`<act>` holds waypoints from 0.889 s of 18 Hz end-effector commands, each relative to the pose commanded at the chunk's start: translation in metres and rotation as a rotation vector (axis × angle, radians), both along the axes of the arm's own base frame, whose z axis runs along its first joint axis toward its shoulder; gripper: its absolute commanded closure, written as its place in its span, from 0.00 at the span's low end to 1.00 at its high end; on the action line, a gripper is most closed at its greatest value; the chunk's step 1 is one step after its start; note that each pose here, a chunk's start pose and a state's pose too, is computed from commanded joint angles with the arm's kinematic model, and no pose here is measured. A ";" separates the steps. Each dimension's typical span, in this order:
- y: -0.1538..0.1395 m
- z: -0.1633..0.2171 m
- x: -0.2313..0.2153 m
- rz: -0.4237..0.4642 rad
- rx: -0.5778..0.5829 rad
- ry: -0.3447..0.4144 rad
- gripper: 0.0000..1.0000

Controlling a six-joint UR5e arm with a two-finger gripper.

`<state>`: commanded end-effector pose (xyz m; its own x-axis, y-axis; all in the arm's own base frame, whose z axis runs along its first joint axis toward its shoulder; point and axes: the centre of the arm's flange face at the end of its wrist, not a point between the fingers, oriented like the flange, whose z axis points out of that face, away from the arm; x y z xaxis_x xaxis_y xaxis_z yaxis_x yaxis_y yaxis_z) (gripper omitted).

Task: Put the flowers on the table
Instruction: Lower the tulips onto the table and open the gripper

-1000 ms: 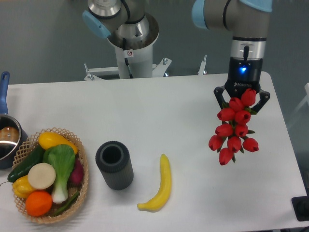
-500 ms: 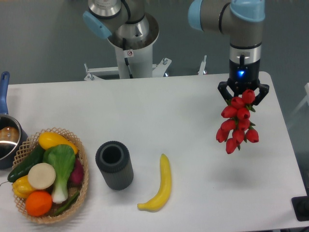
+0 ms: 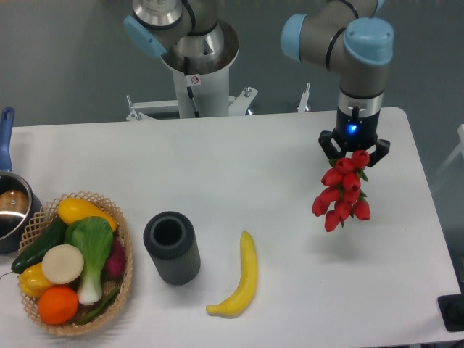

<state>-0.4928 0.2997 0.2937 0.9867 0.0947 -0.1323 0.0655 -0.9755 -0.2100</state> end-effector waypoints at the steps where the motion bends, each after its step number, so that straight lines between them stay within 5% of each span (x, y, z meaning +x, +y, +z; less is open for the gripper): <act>1: 0.001 -0.010 -0.001 -0.002 -0.006 -0.022 0.66; 5: 0.000 -0.038 0.001 -0.003 -0.034 -0.110 0.60; 10: 0.001 -0.049 -0.001 -0.003 -0.041 -0.128 0.57; 15: -0.001 -0.039 -0.009 0.001 -0.033 -0.098 0.00; 16: -0.001 -0.036 -0.010 -0.001 -0.031 -0.092 0.00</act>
<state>-0.5028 0.2987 0.2572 0.9949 0.0911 -0.0438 0.0823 -0.9816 -0.1725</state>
